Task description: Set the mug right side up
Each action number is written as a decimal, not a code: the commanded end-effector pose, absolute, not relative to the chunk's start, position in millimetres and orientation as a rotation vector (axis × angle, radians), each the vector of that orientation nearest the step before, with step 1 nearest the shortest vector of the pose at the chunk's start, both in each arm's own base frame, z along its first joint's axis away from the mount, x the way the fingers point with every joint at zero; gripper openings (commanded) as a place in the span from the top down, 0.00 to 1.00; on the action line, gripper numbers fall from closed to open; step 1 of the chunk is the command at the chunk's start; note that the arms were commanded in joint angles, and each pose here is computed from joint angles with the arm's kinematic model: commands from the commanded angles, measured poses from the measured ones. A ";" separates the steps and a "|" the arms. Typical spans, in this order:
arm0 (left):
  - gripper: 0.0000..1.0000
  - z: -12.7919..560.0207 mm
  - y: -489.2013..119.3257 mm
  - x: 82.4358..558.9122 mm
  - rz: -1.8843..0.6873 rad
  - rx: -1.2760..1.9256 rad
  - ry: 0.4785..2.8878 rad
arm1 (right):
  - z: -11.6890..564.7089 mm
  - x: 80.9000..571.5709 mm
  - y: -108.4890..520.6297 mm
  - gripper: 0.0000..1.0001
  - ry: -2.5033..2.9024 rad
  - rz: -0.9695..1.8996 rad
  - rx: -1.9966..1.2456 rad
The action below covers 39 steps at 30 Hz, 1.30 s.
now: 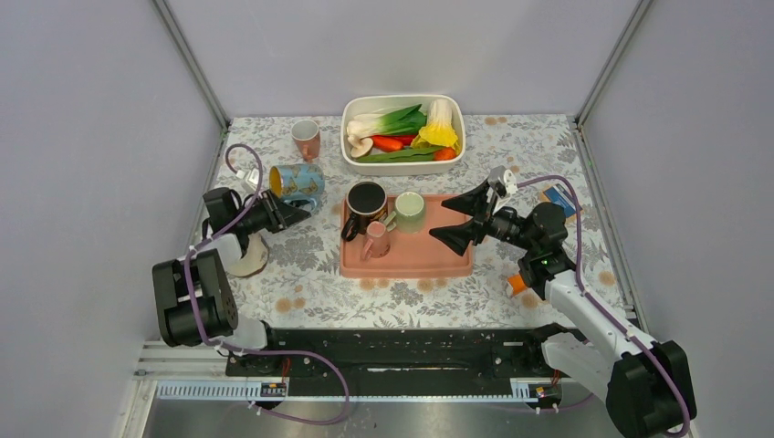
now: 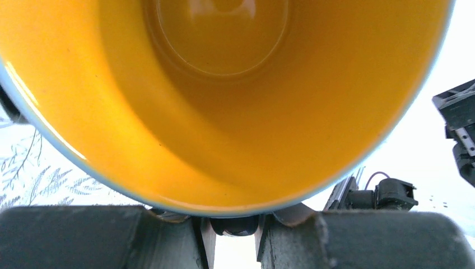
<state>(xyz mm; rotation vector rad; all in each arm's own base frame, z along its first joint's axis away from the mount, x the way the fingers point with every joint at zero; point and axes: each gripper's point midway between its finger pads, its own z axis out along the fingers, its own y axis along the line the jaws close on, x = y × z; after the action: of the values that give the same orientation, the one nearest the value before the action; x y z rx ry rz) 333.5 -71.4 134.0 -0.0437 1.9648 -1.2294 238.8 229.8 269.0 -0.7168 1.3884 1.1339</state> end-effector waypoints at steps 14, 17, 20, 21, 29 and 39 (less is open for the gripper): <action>1.00 138.8 -63.3 307.2 -1.006 0.315 2.075 | 276.9 239.4 223.6 0.01 1.341 1.075 -0.717; 1.00 133.9 -61.0 303.7 -0.980 0.328 2.105 | 277.2 239.4 223.3 0.01 1.339 1.072 -0.718; 1.00 129.6 -58.7 300.3 -0.953 0.343 2.134 | 277.2 239.3 222.7 0.01 1.337 1.068 -0.719; 1.00 127.7 -58.0 299.3 -0.941 0.351 2.144 | 277.5 239.3 222.5 0.01 1.335 1.065 -0.719; 1.00 115.7 -40.5 297.2 -0.765 0.358 2.239 | 278.0 238.1 221.8 0.01 1.325 1.053 -0.726; 1.00 107.9 -18.2 296.5 -0.514 0.356 2.307 | 280.4 235.9 220.0 0.00 1.306 1.038 -0.734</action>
<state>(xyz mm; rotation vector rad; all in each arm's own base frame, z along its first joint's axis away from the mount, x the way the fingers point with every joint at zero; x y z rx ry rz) 272.0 -30.4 79.5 0.2611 2.4259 -0.6757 235.2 224.7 271.3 -0.7297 1.3529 1.0819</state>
